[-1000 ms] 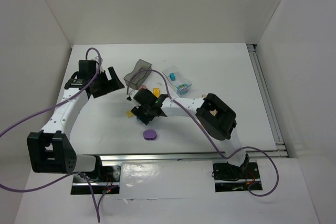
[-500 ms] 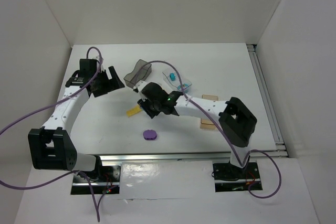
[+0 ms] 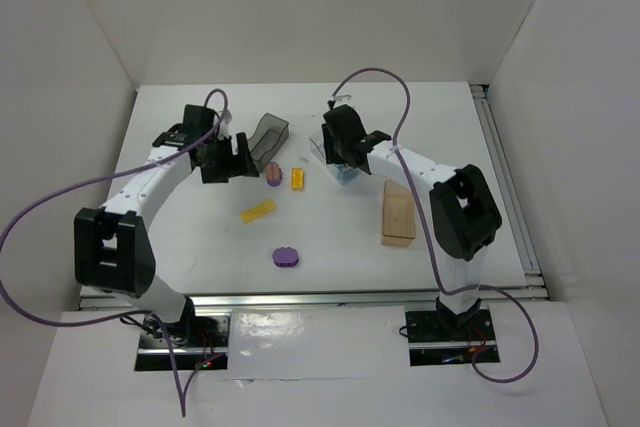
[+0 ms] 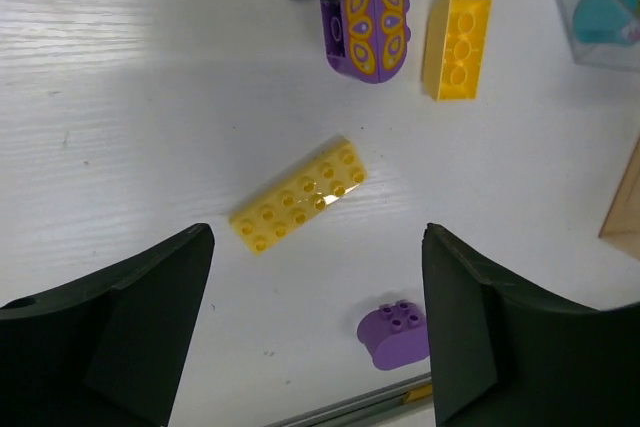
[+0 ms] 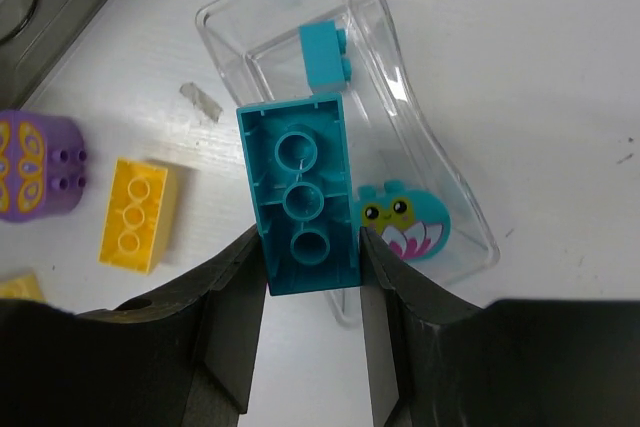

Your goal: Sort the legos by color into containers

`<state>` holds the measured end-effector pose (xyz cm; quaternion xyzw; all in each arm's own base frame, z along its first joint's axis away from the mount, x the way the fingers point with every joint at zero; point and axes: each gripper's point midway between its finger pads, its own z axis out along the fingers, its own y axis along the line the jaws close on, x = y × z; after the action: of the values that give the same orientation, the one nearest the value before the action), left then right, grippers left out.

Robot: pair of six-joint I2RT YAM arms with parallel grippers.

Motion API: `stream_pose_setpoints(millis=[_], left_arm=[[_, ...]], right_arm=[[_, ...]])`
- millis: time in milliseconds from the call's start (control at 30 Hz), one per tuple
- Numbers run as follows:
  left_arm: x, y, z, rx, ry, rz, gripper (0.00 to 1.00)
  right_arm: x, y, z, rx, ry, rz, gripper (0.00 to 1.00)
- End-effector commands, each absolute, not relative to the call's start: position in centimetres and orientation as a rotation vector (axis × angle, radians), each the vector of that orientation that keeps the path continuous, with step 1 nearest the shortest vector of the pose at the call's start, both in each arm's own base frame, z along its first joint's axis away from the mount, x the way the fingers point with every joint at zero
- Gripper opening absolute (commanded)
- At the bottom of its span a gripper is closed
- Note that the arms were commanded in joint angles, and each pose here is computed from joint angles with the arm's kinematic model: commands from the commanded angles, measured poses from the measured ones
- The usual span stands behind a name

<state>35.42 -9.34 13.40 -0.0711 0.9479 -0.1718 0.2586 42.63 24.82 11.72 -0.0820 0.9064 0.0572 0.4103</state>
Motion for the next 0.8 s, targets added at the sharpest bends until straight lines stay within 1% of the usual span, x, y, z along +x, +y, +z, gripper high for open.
stream_pose_setpoints(millis=[0, 33, 100, 133, 167, 267, 467, 567, 767], left_arm=[[34.0, -10.7, 11.1, 0.004, 2.712, -0.426, 0.9], [33.8, -10.8, 10.8, 0.024, 2.74, -0.408, 0.93], [33.8, -10.7, 9.9, 0.069, 2.773, -0.343, 0.94], [33.7, -11.1, 9.1, 0.101, 2.801, -0.324, 0.95], [33.2, -11.0, 8.5, 0.108, 2.835, -0.297, 0.95], [33.2, -10.9, 7.8, 0.195, 2.85, -0.227, 0.96], [32.7, -11.7, 6.4, 0.32, 2.865, -0.085, 0.96], [32.1, -12.4, 4.8, 0.412, 2.899, -0.035, 0.95], [31.9, -12.4, 2.9, 0.463, 2.932, 0.077, 0.94]], right_arm=[[45.7, 25.1, 13.2, -0.114, 2.226, 0.16, 0.36], [46.3, 25.5, 13.2, -0.112, 2.222, 0.163, 0.39], [47.0, 24.6, 12.6, -0.085, 2.246, 0.152, 0.46], [47.2, 24.9, 12.6, -0.09, 2.246, 0.165, 0.61], [47.6, 24.6, 12.9, -0.08, 2.248, 0.159, 0.68], [47.5, 24.4, 13.6, -0.075, 2.242, 0.151, 0.85], [46.0, 22.4, 16.1, -0.031, 2.203, 0.17, 0.85], [44.7, 21.7, 17.6, -0.016, 2.182, 0.187, 0.85], [42.7, 19.8, 19.4, 0.024, 2.164, 0.211, 0.85]])
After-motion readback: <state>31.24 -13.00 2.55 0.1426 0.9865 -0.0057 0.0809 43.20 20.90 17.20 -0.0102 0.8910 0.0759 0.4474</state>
